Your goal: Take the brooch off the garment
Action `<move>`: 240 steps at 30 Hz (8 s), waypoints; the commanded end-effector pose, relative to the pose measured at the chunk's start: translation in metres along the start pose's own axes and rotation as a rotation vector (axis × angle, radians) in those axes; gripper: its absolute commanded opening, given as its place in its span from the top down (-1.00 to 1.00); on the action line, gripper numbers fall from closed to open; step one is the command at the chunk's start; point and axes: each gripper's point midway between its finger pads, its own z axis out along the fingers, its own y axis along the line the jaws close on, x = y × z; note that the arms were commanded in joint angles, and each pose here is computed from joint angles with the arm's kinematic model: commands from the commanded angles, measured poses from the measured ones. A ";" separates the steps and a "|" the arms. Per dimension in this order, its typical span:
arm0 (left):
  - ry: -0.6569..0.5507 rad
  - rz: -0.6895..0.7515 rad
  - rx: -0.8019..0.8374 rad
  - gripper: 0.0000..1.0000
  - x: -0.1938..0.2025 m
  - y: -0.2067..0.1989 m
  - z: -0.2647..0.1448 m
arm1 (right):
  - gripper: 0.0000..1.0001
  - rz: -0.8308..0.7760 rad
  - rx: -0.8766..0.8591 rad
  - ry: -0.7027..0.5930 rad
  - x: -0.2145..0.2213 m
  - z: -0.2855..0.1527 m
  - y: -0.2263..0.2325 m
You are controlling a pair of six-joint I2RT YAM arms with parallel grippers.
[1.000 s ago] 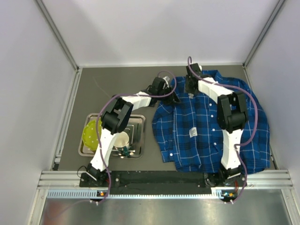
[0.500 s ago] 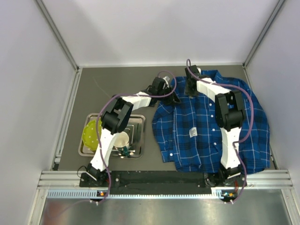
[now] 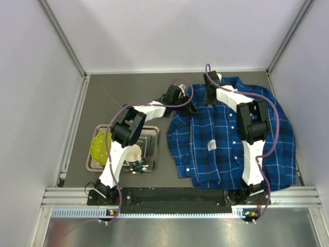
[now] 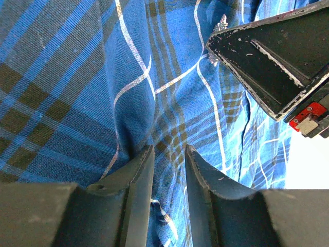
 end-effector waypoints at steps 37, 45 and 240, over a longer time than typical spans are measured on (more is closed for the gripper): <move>-0.026 0.003 0.040 0.27 -0.010 -0.014 -0.006 | 0.41 0.126 -0.077 -0.052 -0.017 -0.034 -0.035; -0.025 0.007 0.037 0.27 -0.010 -0.013 -0.006 | 0.53 0.158 -0.122 -0.059 -0.019 -0.035 -0.038; 0.005 -0.599 0.156 -0.05 0.043 -0.148 -0.183 | 1.00 -0.582 -0.486 -1.093 0.058 -0.276 0.075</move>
